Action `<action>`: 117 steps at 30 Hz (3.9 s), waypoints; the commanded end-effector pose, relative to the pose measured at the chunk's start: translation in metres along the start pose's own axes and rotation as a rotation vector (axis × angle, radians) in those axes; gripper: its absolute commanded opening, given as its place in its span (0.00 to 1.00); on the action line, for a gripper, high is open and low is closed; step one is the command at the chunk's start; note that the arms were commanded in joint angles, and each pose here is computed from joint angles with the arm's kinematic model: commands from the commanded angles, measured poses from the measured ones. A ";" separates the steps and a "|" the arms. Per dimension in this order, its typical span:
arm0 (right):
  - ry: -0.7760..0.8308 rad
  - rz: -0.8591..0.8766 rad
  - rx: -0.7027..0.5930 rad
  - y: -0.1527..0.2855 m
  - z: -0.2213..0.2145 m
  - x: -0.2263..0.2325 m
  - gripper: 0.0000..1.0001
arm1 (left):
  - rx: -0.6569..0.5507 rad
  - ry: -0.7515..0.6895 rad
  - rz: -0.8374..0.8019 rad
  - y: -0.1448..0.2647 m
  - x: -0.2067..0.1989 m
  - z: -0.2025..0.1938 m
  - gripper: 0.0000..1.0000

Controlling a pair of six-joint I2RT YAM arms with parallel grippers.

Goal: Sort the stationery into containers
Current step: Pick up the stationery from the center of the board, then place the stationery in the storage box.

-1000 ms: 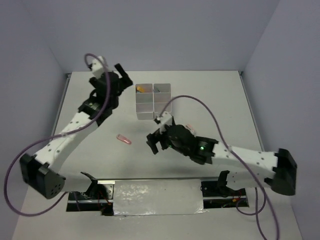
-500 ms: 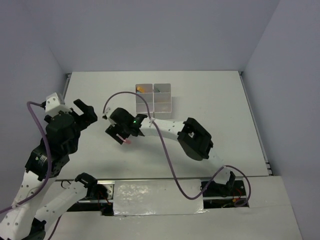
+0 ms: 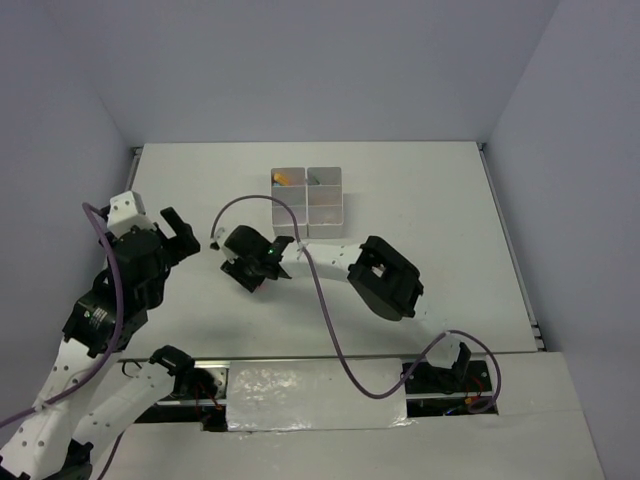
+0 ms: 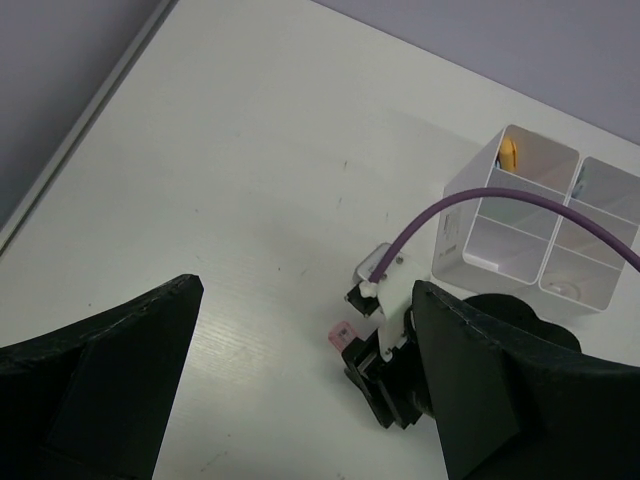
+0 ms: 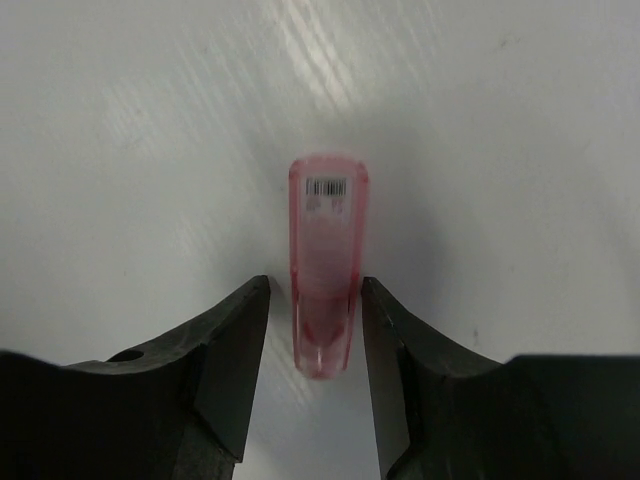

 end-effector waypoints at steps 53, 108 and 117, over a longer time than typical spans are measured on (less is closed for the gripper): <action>-0.232 0.158 -0.752 0.265 -0.051 0.001 0.08 | 0.182 0.308 -1.226 0.003 -0.112 -0.036 0.82; -0.562 -0.138 -0.885 0.408 -0.137 -0.042 1.00 | -0.349 -0.095 -0.524 -0.224 -0.209 -0.105 0.09; -0.374 -0.036 -0.883 0.411 -0.128 -0.035 1.00 | -0.316 -0.066 -0.541 -0.214 -0.198 -0.116 0.82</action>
Point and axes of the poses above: each gripper's point midway between its finger pads, its own y axis back along the fingers, its own x axis along the line the jaws close on, z = x × y, the point moved 10 cm from there along y, back along the fingers, and after that the axes turned 6 degrees about -y, right-handed, at the moved point
